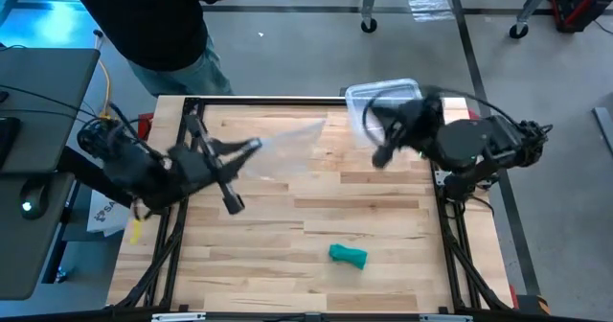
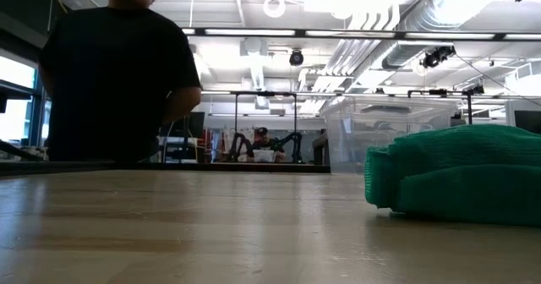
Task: Roll bandage
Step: Open the transparent zip bag
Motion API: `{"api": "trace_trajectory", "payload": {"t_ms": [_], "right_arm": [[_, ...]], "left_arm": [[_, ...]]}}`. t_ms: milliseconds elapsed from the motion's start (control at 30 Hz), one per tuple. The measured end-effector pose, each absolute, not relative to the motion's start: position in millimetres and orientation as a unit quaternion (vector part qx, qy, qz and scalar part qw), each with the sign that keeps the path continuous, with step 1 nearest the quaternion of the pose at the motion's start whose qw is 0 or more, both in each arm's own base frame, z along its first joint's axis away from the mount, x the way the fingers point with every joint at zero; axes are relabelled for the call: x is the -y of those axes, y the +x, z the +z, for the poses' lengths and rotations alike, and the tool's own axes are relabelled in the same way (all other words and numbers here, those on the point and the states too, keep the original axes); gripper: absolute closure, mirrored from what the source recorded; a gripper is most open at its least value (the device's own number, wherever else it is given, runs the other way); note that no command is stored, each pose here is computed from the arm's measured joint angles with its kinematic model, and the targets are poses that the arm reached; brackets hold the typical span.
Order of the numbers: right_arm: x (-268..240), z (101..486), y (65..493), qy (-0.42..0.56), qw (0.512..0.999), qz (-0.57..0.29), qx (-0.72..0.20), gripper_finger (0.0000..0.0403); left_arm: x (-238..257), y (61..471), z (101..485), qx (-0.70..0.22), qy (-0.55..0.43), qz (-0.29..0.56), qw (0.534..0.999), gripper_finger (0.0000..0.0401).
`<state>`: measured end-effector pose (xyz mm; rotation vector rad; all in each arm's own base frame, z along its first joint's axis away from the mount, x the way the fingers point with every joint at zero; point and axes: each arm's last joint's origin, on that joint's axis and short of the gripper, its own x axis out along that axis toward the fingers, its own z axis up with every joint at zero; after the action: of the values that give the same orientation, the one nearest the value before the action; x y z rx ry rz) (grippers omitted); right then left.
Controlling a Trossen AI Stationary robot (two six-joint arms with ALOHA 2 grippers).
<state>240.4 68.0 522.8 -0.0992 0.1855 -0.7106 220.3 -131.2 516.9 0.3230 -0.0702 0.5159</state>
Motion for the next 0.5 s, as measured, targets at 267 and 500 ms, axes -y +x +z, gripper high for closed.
{"api": "trace_trajectory", "payload": {"t_ms": [267, 500], "right_arm": [[-98, 512, 280, -0.023, 0.994, 0.012, -0.111, 0.0381], [-108, 495, 321, -0.028, 0.995, 0.017, -0.095, 0.0345]], "left_arm": [[140, 243, 479, -0.038, 0.153, 0.138, 0.978, 0.0385], [148, 252, 471, -0.048, 0.16, 0.103, 0.981, 0.0385]]}}
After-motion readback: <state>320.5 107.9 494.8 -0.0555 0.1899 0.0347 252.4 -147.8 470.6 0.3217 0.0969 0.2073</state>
